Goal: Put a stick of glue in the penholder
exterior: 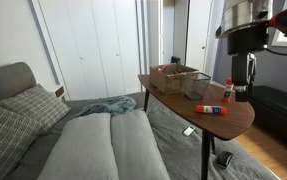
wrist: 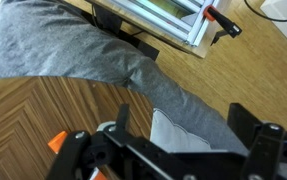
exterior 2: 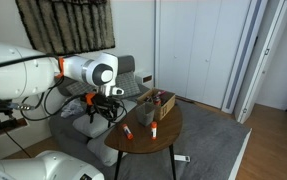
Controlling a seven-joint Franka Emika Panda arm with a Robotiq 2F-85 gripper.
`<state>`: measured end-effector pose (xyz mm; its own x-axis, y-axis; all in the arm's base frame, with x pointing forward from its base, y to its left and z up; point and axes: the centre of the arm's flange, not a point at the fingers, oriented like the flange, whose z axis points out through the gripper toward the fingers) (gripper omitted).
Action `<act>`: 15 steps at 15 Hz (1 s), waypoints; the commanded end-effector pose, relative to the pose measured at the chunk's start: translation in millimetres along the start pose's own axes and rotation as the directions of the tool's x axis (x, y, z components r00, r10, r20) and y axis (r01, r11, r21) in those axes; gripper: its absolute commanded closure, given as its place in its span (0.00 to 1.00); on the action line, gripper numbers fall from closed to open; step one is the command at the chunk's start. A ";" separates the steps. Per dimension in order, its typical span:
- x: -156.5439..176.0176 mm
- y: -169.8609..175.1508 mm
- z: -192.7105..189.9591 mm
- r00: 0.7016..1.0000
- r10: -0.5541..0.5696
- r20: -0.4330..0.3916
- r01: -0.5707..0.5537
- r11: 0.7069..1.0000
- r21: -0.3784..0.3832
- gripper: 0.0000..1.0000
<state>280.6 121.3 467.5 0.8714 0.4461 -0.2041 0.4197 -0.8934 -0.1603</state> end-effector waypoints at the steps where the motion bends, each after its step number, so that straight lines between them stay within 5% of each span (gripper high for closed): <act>1: 36.2 -24.0 18.7 0.983 -0.183 -0.006 0.182 0.980 -0.079 0.00; 3: 56.9 -37.0 28.8 0.960 -0.278 -0.009 0.276 0.954 -0.115 0.00; 4: 31.7 -31.4 18.8 0.981 -0.194 -0.021 0.192 0.979 -0.074 0.00; 11: 35.9 -31.4 21.6 0.980 -0.197 -0.020 0.195 0.978 -0.070 0.00; 15: 52.2 -26.8 18.1 0.923 -0.376 -0.083 0.362 0.920 -0.148 0.00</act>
<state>297.9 169.4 446.2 0.7453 0.6582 -0.1067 0.6483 -0.7527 -0.1149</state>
